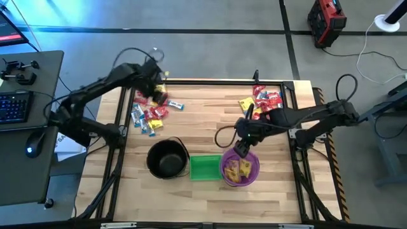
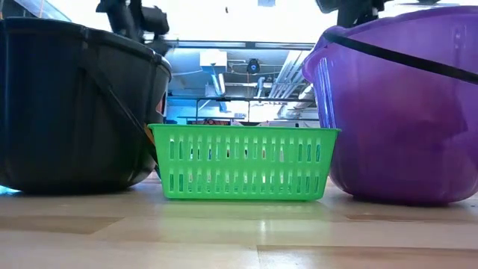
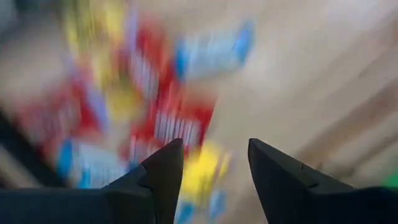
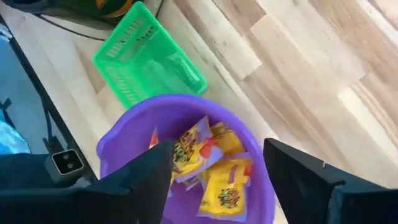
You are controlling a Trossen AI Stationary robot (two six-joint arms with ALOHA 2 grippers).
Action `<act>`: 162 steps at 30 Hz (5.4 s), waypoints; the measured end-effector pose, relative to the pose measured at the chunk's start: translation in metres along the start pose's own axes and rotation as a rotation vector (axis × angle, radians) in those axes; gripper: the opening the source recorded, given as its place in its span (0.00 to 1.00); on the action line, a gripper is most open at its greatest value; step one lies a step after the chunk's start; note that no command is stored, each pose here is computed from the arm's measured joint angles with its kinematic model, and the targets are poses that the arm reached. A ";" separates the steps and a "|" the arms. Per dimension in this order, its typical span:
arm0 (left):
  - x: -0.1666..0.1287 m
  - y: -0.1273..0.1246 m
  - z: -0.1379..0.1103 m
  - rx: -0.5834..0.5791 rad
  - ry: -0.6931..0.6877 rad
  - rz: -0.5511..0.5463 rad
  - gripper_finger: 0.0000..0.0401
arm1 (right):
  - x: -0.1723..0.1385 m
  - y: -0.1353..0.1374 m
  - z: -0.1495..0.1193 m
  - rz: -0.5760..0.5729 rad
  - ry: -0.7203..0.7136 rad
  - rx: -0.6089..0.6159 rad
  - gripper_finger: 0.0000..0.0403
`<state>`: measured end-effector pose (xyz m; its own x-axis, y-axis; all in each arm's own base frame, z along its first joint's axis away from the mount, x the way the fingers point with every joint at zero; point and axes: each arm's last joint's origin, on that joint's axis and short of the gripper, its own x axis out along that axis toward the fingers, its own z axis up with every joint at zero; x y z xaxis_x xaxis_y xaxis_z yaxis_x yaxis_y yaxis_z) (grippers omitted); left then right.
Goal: Sort candy by brand, put in halloween buckets
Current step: Put the yellow candy into the violet bucket
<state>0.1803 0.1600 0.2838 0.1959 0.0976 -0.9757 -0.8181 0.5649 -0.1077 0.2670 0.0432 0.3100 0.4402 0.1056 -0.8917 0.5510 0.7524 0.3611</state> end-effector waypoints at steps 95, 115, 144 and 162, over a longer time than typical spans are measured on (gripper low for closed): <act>0.060 -0.337 -0.021 1.052 -0.395 -0.807 0.25 | -0.100 -0.057 -0.001 -0.115 -0.524 0.065 0.61; -0.042 -0.119 -0.033 0.382 -0.694 -0.602 0.47 | 0.019 -0.131 0.092 -0.510 -0.112 0.239 0.61; -0.018 -0.099 -0.090 0.151 -0.827 -0.568 0.47 | 0.129 -0.217 0.133 -0.645 0.079 0.225 0.03; -0.017 -0.090 -0.080 0.188 -0.854 -0.515 0.47 | -0.017 -0.108 0.087 0.131 -0.078 -0.095 0.00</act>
<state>0.2072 0.0414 0.2949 0.8820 0.3170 -0.3486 -0.4409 0.8164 -0.3731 0.2618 -0.0966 0.3097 0.5597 0.1585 -0.8134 0.4171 0.7942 0.4418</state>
